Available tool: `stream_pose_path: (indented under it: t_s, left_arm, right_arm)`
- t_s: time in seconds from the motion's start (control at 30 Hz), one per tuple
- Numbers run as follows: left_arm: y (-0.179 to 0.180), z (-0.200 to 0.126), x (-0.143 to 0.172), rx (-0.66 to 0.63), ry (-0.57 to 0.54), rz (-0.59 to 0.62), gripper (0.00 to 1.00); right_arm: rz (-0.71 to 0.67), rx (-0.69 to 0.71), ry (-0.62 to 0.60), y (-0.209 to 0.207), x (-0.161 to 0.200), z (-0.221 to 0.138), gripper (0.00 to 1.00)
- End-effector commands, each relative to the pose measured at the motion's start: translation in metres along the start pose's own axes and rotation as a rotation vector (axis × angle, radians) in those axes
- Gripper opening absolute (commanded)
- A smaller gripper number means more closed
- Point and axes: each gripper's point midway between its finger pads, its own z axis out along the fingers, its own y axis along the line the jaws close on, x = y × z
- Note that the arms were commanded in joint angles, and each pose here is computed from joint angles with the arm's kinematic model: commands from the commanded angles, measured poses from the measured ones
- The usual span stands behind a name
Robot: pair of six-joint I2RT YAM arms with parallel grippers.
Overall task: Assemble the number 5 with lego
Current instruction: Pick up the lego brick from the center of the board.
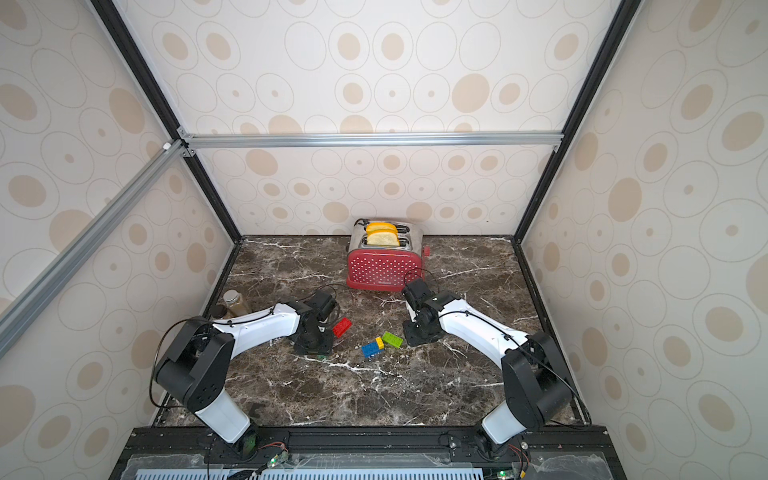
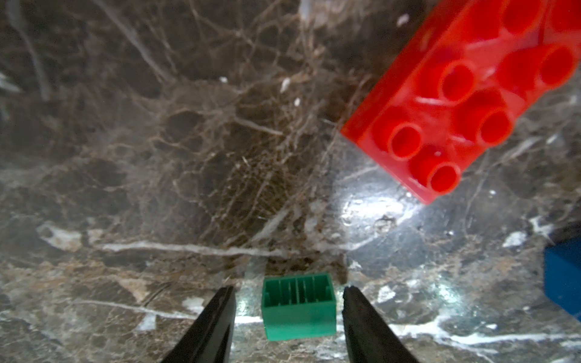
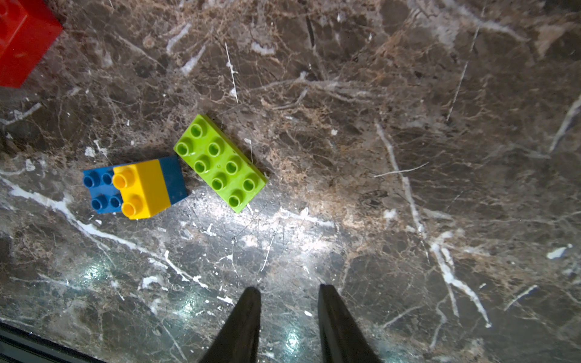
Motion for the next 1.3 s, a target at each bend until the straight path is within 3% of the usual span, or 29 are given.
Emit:
stream_pose_path:
  t_s: [0.0,0.43,0.93,1.27]
  left_arm:
    - [-0.006,-0.002,-0.005,0.001,-0.001,-0.001,0.56]
    - [-0.006,-0.003,-0.012,-0.012,-0.014,-0.007,0.55]
    - [-0.006,-0.002,-0.01,-0.009,-0.005,-0.008,0.36]
    - [-0.008,-0.038,-0.022,0.029,-0.085,-0.03,0.3]
  right_arm:
    - [0.01,-0.004,-0.001,-0.002,0.004,-0.003,0.36]
    - [0.014,-0.012,0.008,-0.001,0.008,0.0,0.36]
    - [0.017,-0.01,0.008,-0.002,0.007,0.004,0.36]
    - [-0.044,-0.059,-0.065,0.009,-0.008,-0.012,0.36]
